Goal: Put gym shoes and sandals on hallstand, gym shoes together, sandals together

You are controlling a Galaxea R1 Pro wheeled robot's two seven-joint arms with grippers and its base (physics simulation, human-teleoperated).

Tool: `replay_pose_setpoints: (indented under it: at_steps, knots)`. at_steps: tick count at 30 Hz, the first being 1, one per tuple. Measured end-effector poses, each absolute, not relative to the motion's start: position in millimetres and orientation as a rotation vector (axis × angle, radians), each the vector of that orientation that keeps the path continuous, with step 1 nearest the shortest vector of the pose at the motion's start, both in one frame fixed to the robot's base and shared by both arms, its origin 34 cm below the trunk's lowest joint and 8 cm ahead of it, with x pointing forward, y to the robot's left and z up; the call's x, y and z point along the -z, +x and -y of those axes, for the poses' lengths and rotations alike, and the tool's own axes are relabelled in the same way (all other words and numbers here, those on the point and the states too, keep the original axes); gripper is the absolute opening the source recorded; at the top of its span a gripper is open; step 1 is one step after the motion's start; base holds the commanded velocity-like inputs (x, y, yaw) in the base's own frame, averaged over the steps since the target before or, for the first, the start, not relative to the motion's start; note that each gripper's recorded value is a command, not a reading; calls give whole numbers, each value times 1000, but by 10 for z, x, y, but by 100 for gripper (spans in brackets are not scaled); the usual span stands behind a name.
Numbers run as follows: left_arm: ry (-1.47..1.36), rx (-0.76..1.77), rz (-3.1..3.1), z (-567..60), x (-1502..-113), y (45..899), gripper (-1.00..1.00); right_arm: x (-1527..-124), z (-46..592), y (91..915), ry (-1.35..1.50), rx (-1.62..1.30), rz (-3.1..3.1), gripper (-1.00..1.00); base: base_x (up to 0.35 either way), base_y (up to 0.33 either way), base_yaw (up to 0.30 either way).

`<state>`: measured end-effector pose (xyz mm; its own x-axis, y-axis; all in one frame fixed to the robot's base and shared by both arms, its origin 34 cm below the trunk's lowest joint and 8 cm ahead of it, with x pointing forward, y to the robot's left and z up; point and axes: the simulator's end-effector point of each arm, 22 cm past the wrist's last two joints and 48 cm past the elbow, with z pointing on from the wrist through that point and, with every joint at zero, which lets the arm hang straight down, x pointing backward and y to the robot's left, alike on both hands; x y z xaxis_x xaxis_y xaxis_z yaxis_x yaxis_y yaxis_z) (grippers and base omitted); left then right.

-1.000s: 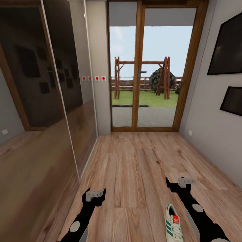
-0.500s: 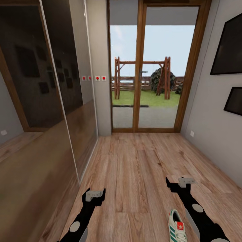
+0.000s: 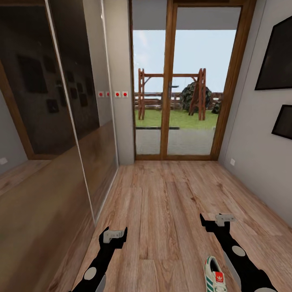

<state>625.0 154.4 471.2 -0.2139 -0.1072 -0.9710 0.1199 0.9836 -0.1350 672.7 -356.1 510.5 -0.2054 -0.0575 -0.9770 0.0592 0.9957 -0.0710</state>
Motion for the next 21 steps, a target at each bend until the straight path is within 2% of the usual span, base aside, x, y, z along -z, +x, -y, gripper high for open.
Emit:
replay_pose_setpoints:
  at_steps: [5, 14, 21]
  knots:
    - [9, 208, -1774, -1539, -4714, 6250, 100, -5107, 3561, 6727, 1, 106, -1774, 100, 39, 0, 0]
    - [9, 208, -1774, -1541, -4716, 6250, 100, -5114, 3562, 6728, 1, 106, -1773, 100, 219, 0, 0]
    - [9, 207, -1774, -1547, -4713, 6250, 100, -5111, 3561, 6729, 1, 106, -1773, 100, 70, 0, 0]
